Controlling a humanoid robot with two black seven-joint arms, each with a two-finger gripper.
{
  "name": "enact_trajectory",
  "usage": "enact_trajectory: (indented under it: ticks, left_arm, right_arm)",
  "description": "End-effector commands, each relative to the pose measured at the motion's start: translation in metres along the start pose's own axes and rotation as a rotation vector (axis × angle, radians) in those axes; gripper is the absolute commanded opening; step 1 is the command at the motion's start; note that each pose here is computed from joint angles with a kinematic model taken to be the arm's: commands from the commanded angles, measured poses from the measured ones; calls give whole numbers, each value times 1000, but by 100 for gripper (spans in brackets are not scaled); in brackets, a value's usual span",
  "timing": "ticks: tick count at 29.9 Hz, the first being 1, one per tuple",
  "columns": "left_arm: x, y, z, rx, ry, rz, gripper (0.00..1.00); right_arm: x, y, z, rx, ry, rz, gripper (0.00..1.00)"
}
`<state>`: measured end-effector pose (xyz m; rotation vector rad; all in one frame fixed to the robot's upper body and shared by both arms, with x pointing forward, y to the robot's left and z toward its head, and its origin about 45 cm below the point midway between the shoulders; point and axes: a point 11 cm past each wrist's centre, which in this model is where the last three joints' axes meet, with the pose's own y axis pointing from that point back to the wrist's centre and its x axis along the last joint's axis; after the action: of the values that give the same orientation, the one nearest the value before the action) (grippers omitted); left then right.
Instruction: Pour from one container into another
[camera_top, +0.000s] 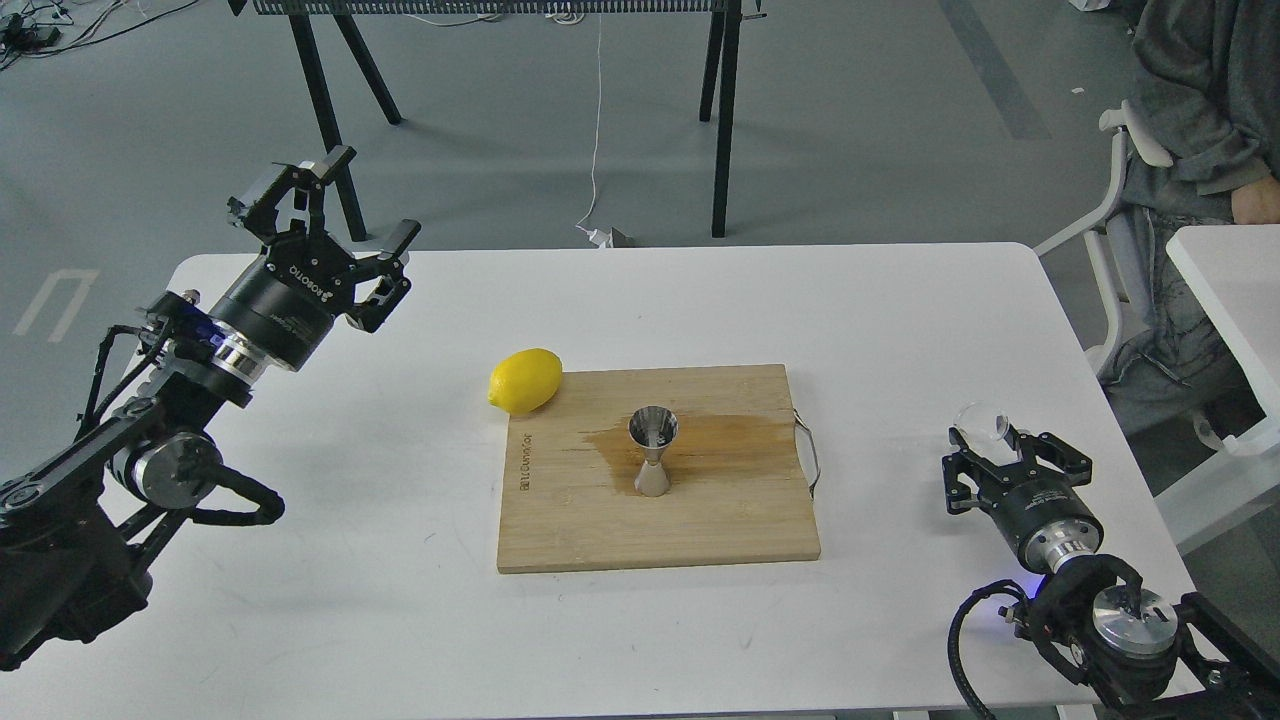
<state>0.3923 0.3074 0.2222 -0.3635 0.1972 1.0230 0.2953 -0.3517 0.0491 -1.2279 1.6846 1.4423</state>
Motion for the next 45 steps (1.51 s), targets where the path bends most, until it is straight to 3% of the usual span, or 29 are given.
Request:
enact_trajectory:
  ticks: [1,17,33,45]
  left_arm:
    - [0,0,0,1,0,0,90]
    - [0,0,-1,3,0,-1,90]
    - [-1,0,-1,3,2,-1,90]
    - [0,0,-1,2,0,1,90]
  right_arm:
    - [6,1,-1,2,2,17,47]
    - [7,0,6,-22,1,20,55]
    - [4,2,9,-32,-3,8,94]
    - [16,32,14,-56,-13,8,95]
